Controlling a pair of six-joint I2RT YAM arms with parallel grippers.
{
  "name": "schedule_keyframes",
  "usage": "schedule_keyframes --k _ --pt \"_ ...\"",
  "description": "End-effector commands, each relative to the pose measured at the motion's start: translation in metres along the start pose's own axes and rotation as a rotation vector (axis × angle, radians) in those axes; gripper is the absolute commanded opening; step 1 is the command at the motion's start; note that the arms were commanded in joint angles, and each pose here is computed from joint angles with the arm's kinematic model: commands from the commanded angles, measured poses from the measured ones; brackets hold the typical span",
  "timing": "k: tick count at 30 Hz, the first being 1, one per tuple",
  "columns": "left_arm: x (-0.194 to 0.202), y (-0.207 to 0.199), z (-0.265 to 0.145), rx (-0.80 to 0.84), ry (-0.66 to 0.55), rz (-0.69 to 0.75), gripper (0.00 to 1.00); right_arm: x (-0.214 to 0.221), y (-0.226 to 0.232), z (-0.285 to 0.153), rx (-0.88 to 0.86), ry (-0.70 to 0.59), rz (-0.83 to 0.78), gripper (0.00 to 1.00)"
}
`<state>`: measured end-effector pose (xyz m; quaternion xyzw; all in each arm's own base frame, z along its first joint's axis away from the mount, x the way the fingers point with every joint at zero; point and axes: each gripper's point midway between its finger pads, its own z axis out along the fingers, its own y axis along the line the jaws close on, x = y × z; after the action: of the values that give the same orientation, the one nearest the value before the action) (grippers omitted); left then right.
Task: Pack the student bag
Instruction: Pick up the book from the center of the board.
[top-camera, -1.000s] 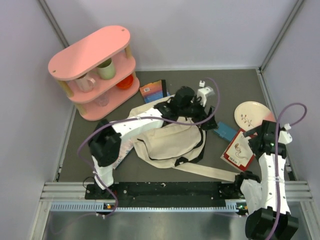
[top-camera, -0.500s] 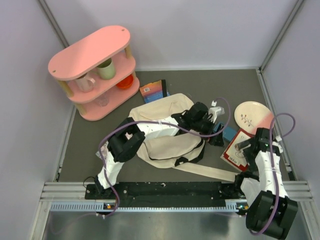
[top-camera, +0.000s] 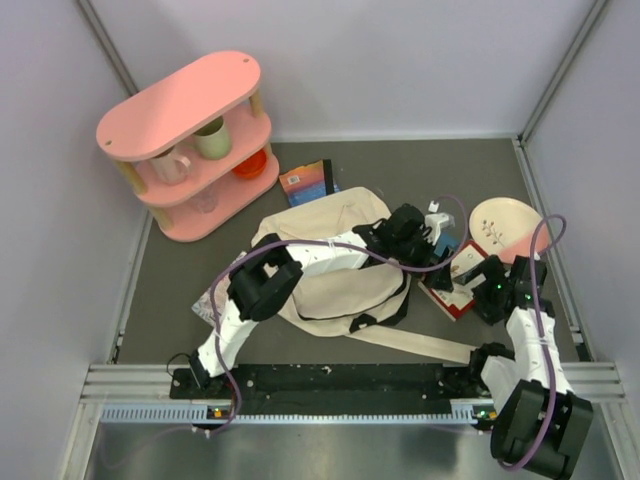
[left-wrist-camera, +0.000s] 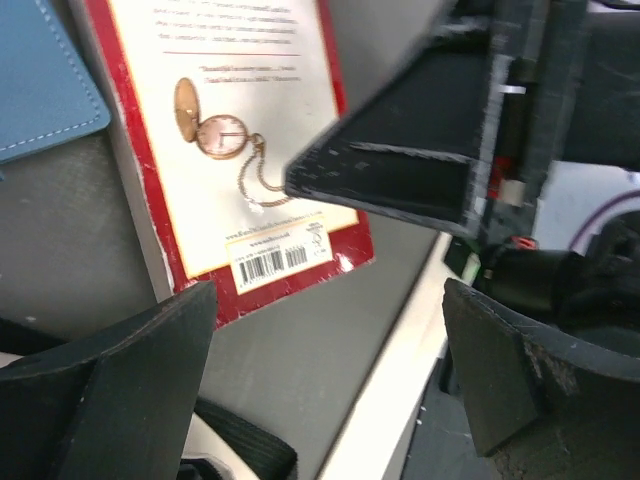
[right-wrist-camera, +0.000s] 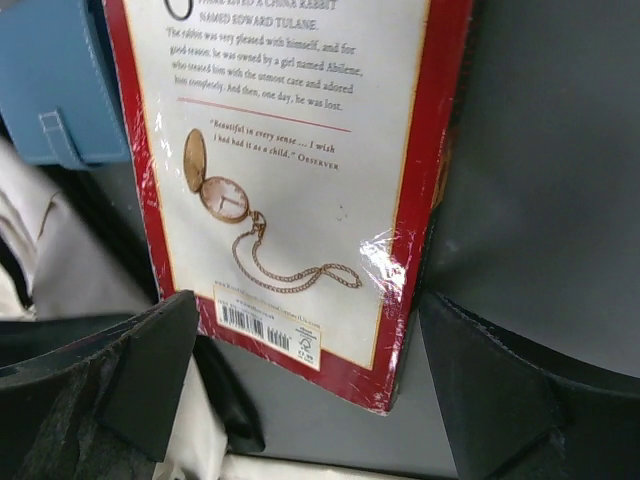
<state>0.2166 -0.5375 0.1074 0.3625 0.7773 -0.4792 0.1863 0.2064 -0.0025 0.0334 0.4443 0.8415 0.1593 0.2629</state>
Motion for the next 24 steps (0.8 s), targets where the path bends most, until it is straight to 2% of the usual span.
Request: schedule_keyframes --k 1,4,14,24 --pt "-0.003 0.025 0.006 -0.122 0.009 -0.002 0.99 0.024 -0.002 0.006 -0.054 0.096 -0.019 0.91" --pt "-0.008 0.042 0.006 -0.188 -0.004 -0.016 0.99 0.021 -0.006 0.007 -0.025 0.082 -0.005 0.92" --pt "-0.047 0.056 0.001 -0.252 -0.099 0.066 0.98 0.008 -0.009 0.003 0.016 -0.003 0.049 0.95" --pt "-0.014 0.061 0.025 -0.11 0.019 -0.021 0.98 -0.007 -0.008 0.003 0.035 -0.064 0.081 0.95"
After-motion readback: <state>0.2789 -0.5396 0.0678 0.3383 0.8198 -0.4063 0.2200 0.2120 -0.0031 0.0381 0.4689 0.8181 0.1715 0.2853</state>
